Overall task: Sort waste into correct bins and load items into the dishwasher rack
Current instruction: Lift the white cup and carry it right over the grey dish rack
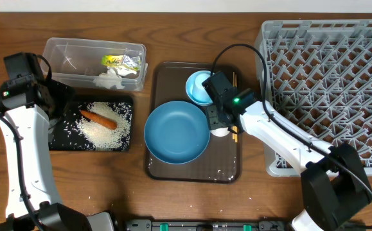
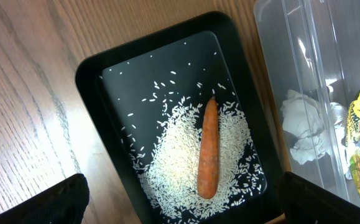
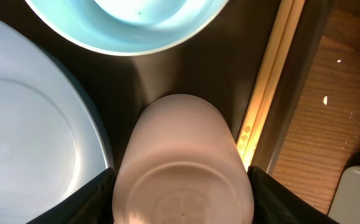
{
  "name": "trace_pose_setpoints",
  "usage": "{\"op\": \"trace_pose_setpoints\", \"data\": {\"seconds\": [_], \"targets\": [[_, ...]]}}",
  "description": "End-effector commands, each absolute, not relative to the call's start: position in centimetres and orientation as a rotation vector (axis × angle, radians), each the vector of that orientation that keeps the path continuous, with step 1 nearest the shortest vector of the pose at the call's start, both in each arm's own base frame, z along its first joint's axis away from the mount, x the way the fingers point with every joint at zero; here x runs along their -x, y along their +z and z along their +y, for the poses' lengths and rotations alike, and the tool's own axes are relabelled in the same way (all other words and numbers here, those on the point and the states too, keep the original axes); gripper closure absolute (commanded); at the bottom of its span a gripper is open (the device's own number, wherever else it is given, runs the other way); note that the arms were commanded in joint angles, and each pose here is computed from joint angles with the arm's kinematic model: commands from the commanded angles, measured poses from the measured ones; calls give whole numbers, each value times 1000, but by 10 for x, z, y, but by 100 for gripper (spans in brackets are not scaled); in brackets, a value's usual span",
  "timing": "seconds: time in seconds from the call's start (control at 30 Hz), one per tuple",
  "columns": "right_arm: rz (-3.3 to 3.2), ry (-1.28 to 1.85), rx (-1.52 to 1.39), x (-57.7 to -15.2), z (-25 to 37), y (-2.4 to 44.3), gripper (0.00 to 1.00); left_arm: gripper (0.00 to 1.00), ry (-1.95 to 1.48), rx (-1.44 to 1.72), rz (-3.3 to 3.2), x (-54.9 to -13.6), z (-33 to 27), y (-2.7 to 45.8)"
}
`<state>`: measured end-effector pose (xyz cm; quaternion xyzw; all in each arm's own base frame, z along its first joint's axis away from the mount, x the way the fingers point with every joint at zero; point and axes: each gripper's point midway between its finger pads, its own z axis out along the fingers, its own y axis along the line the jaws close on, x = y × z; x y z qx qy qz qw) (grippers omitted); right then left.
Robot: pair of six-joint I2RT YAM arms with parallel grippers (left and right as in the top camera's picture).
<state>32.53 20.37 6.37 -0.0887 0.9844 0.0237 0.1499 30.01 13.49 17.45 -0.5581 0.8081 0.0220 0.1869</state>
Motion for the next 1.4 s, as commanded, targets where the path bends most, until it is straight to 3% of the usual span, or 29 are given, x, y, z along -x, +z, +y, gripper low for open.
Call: {"op": "trace_pose_setpoints", "data": {"seconds": [0.0,0.3,0.6,1.0,1.37], "targets": [[2766,99,211,-336,202,93,38,2,84,1581,2280,-298,138,172],[2509,193,77,-365,157,214,42,2,85,1581,2280,-298,138,172],[2249,90,-209,-372,34,306,43,2,84,1581,2280,-298,138,172],[2180,-202,-748,-351,-158,289,42,2,84,1581,2280,-298,138,172],[2268,-261,-1063,-325,-250,219,43,2,85,1581,2280,-298,138,172]]}}
